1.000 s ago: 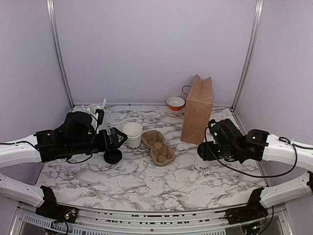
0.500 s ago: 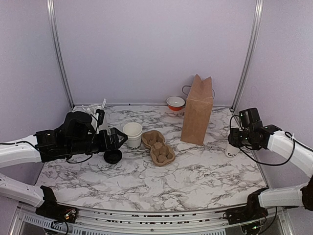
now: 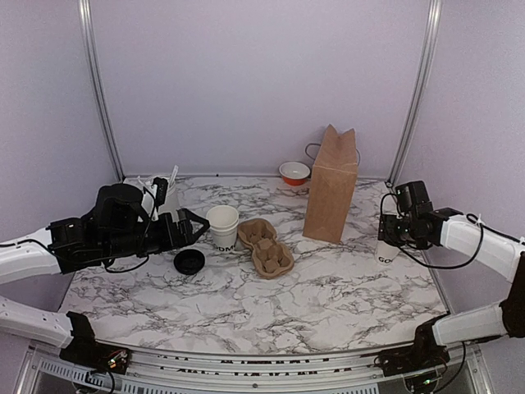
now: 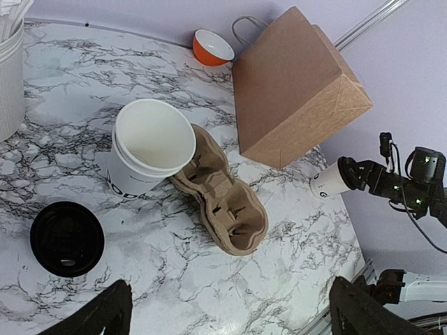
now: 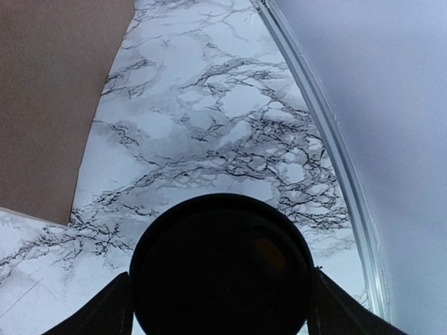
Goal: Pack the takeout coffee
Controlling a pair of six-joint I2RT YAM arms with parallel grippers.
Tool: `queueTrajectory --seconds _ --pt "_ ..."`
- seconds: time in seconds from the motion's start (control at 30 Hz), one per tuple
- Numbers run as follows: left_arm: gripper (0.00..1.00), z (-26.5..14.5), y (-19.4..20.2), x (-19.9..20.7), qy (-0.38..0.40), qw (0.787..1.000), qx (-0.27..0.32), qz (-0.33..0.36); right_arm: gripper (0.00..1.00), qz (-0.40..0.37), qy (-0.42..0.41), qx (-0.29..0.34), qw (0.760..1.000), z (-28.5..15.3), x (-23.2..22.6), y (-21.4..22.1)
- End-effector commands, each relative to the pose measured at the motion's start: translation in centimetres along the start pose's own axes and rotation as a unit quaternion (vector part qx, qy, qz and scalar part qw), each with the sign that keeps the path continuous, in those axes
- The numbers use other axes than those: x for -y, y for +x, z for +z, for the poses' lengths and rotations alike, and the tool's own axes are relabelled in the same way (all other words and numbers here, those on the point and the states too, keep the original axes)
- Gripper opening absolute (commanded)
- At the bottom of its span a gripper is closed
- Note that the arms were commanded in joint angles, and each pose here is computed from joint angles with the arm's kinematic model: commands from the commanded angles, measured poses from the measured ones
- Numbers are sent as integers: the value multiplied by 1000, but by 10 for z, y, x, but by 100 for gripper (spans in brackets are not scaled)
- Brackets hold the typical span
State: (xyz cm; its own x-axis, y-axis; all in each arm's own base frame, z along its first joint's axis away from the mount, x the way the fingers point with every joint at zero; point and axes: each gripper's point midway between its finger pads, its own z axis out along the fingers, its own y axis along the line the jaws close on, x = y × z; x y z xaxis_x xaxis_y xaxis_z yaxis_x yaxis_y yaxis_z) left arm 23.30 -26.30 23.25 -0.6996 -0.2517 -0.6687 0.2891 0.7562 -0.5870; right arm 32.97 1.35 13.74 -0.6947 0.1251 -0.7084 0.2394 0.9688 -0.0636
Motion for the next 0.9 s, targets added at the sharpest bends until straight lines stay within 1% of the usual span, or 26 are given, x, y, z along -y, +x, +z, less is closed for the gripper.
queueTrajectory --seconds 0.0,0.1,0.17,0.5,0.63,0.73,0.87 --pt "99 -7 -2 -3 -2 1000 7 -2 87 14 7 22 1000 -7 6 -11" --pt "99 -7 -2 -4 -3 1000 8 -3 97 16 6 21 1000 -10 7 -10" --pt "99 -7 -3 -4 -3 1000 9 -4 100 15 6 20 1000 -13 8 -10" --pt "99 -5 0 -5 -4 1000 4 -3 100 4 -7 37 999 -39 10 -29" --pt "99 5 11 -6 -7 1000 -21 8 100 1 -44 47 998 -56 1 -39" --pt "99 19 26 -11 -17 998 -51 13 100 1 -70 62 996 -70 -10 -48" --pt "99 38 44 -17 -37 996 -79 25 97 -14 -104 77 991 -90 -36 -54"
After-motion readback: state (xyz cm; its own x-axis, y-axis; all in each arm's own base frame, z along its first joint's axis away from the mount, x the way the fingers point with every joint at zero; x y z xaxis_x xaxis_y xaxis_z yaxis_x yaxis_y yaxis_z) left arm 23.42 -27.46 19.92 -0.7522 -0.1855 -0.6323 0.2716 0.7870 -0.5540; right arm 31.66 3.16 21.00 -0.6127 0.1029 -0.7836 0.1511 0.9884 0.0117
